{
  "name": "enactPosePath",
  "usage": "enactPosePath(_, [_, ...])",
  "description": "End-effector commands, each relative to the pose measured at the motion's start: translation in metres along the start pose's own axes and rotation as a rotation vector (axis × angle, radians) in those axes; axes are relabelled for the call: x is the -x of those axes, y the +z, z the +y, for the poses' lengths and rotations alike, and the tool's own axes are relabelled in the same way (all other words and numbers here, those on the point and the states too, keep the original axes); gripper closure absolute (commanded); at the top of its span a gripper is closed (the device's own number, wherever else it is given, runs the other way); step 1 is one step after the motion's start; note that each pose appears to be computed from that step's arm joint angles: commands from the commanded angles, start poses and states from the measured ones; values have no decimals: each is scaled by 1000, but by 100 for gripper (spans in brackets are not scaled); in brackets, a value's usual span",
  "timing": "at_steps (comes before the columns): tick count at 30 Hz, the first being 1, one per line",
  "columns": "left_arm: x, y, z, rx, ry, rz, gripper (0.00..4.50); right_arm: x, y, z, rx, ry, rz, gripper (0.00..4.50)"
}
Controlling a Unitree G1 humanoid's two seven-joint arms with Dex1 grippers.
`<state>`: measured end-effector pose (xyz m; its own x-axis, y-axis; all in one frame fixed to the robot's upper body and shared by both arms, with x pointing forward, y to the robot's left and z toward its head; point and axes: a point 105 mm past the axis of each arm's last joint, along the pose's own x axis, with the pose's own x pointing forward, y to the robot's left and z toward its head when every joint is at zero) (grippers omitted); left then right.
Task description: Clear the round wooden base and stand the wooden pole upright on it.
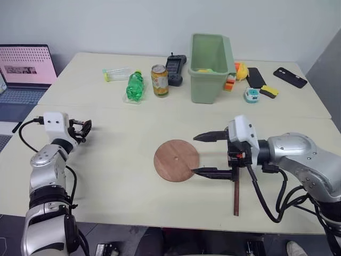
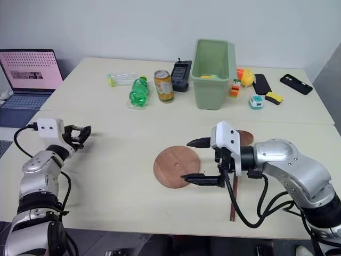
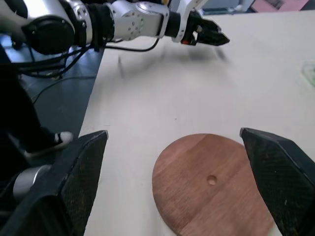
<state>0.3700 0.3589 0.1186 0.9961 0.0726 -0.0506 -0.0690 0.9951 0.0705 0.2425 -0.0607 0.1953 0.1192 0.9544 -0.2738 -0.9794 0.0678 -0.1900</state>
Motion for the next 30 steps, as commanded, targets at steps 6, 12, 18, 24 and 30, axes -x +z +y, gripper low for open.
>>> enactPosePath(6, [4,-9,7,79,29,17,154,-7,12,-4,56,30,-30,0])
enactPosePath(12, [5,-12,9,86,35,25,26,-7,24,-16,63,-35,-75,0])
enactPosePath(18, [4,-9,5,80,22,10,6,-5,26,-22,74,-73,-87,0])
enactPosePath(24, [13,4,6,73,10,-39,6,-4,26,-23,79,-88,-97,0])
enactPosePath(30, [28,31,9,-1,16,-113,6,3,28,-30,93,-138,-109,0])
